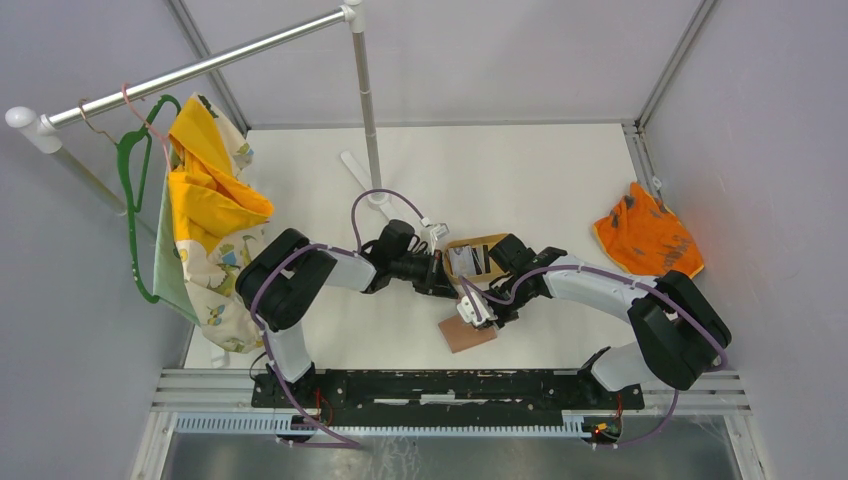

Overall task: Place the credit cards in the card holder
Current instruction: Close the card holder at the center of the board.

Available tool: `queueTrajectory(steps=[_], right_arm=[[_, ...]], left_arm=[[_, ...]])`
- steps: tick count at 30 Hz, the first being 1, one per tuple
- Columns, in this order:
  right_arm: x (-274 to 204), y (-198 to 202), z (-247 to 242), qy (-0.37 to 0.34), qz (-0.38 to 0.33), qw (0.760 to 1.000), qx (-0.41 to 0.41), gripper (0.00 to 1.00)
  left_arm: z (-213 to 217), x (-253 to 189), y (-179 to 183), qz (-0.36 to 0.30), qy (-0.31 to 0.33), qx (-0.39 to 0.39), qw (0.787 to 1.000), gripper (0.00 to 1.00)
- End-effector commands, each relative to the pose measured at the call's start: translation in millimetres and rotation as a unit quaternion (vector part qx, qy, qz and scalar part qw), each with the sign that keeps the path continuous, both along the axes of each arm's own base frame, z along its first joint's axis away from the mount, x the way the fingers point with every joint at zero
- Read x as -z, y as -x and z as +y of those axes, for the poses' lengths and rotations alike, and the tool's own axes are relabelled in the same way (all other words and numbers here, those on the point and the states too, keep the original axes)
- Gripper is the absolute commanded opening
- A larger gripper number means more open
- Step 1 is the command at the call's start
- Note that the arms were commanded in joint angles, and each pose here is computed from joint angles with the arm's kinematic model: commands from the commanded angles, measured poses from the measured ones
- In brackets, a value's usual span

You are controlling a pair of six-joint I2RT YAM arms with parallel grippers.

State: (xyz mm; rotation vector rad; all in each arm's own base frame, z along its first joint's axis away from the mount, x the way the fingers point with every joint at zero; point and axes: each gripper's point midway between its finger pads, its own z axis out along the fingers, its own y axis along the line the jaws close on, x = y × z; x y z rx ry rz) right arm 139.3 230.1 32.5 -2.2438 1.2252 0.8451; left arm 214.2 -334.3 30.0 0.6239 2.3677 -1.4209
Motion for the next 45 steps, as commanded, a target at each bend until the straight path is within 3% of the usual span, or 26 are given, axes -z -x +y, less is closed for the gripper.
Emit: queueTrajectory(steps=[1, 9, 16, 32, 45], right_arm=[[13.1, 3.4, -7.1, 0.033, 0.003, 0.999, -0.003, 0.16], [14.2, 0.7, -5.9, 0.036, 0.001, 0.999, 0.006, 0.16], [14.3, -2.8, -3.1, 0.037, 0.006, 0.999, 0.027, 0.16], [12.6, -15.2, -6.4, 0.054, -0.009, 0.997, 0.054, 0.16], [1.8, -7.4, 1.8, 0.023, 0.006, 0.999, 0.039, 0.16]], left_arm=[[-7.5, -18.3, -1.9, -0.008, 0.034, 0.011, 0.999, 0.02], [-4.0, -34.5, 15.8, -0.036, 0.05, 0.045, 0.997, 0.02], [-8.3, -23.2, 40.3, -0.068, -0.002, 0.078, 0.995, 0.02], [3.6, -25.2, 46.6, -0.183, -0.091, 0.062, 0.977, 0.02], [-2.4, -20.0, 56.6, -0.205, -0.126, 0.083, 0.967, 0.02]])
